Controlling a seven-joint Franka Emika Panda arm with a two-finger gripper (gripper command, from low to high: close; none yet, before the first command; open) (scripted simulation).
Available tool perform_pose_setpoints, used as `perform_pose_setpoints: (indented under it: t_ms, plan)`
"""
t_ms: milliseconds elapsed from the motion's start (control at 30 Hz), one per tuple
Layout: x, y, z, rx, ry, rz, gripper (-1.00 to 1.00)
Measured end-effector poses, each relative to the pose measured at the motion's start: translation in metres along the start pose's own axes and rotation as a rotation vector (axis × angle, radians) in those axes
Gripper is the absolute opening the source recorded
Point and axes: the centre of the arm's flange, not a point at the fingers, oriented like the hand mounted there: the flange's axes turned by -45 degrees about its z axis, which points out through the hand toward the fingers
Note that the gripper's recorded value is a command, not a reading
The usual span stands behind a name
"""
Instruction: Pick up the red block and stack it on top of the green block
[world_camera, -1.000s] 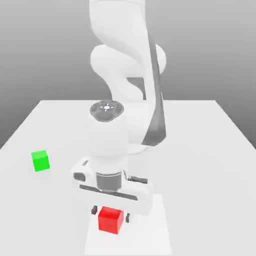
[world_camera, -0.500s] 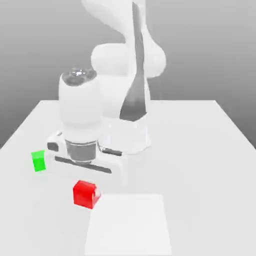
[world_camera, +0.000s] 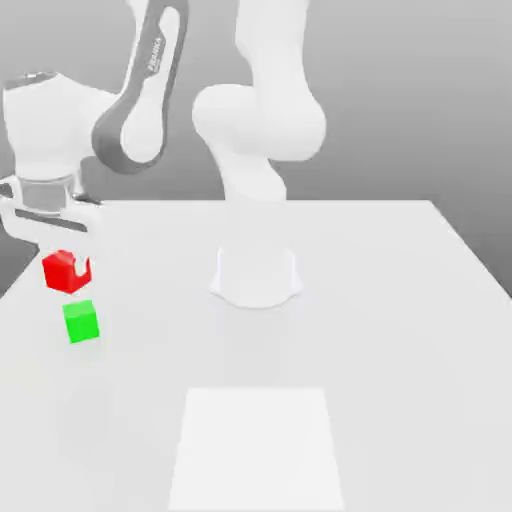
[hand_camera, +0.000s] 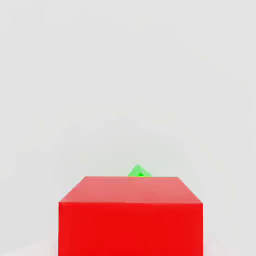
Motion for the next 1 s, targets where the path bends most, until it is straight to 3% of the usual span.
perform_pose_setpoints:
  t_ms: [1000]
  plan:
    - [-0.001,0.001,0.059,0.009,0.004,0.0,-1.0]
